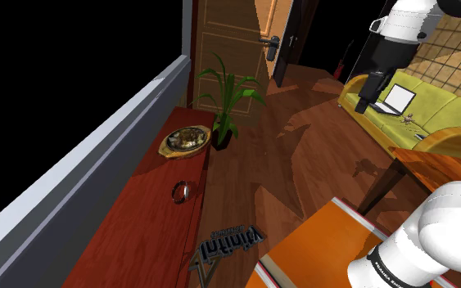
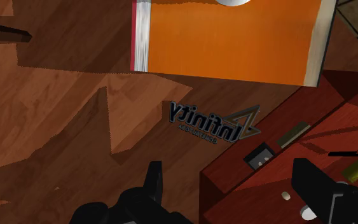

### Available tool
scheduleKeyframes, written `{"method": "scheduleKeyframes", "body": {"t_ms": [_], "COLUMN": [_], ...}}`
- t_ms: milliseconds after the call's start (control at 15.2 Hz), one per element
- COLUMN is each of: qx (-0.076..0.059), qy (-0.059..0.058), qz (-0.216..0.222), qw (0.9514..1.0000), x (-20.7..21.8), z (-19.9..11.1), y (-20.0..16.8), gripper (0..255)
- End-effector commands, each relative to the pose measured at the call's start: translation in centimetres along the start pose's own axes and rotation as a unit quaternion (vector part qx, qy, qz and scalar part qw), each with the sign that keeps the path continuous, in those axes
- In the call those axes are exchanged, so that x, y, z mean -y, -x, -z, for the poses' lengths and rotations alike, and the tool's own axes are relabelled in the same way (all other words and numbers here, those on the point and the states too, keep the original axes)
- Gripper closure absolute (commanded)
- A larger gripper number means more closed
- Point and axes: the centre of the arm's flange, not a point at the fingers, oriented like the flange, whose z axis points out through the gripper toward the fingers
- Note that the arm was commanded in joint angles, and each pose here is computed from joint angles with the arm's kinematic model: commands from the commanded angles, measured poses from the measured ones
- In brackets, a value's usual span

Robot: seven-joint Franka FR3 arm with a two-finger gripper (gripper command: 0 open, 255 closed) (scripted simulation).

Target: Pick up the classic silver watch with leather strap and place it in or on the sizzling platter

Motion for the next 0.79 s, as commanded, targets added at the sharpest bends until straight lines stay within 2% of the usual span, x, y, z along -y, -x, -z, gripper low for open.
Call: {"method": "scheduleKeyframes", "body": {"t_ms": [0,726], "qx": [0.0,-0.008], "qy": [0.0,-0.009], "qz": [0.0,-0.014], "qw": [1.0,0.9998], "x": [0.0,11.0], "z": [0.0,-5.7], "y": [0.0,-6.9], "gripper": [0,0]}}
